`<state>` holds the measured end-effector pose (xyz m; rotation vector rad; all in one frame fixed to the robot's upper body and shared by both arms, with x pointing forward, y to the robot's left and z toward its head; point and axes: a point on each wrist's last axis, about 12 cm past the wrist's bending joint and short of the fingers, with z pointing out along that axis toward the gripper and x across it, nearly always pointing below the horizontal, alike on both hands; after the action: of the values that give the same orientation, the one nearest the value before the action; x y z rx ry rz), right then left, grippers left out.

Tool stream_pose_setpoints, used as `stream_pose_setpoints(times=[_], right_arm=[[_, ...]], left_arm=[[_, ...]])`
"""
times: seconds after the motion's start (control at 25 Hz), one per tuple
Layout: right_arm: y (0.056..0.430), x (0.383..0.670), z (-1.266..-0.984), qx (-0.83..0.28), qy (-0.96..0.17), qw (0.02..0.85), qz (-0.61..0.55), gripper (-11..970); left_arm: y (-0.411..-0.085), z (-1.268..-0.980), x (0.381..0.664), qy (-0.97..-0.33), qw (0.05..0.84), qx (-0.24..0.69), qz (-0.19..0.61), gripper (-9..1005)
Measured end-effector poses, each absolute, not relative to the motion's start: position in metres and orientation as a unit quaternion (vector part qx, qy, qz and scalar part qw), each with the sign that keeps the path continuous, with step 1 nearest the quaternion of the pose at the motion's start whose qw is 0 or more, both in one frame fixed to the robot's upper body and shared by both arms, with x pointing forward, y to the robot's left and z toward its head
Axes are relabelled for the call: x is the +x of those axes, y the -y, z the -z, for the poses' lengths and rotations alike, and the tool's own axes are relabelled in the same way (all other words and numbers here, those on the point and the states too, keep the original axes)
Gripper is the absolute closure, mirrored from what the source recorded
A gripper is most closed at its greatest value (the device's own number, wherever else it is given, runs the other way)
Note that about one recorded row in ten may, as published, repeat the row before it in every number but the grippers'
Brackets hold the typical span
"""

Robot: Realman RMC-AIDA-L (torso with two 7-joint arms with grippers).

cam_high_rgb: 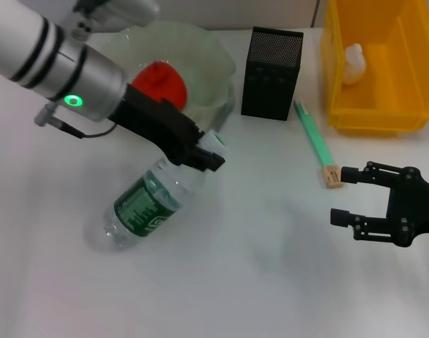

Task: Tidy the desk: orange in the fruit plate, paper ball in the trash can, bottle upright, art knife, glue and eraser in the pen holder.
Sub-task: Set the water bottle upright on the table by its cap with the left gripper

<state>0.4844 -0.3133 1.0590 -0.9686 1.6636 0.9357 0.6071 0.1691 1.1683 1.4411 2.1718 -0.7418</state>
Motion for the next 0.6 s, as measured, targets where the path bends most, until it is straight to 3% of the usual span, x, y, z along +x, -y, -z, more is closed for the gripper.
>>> stream_pose_setpoints(times=[0.6], right_arm=[[0.312, 0.489, -1.061, -0.402, -0.680, 0.481, -0.381, 180]], left_arm=[[-0.224, -1.183, 0.598, -0.771, 0.290, 0.467, 0.320, 553]])
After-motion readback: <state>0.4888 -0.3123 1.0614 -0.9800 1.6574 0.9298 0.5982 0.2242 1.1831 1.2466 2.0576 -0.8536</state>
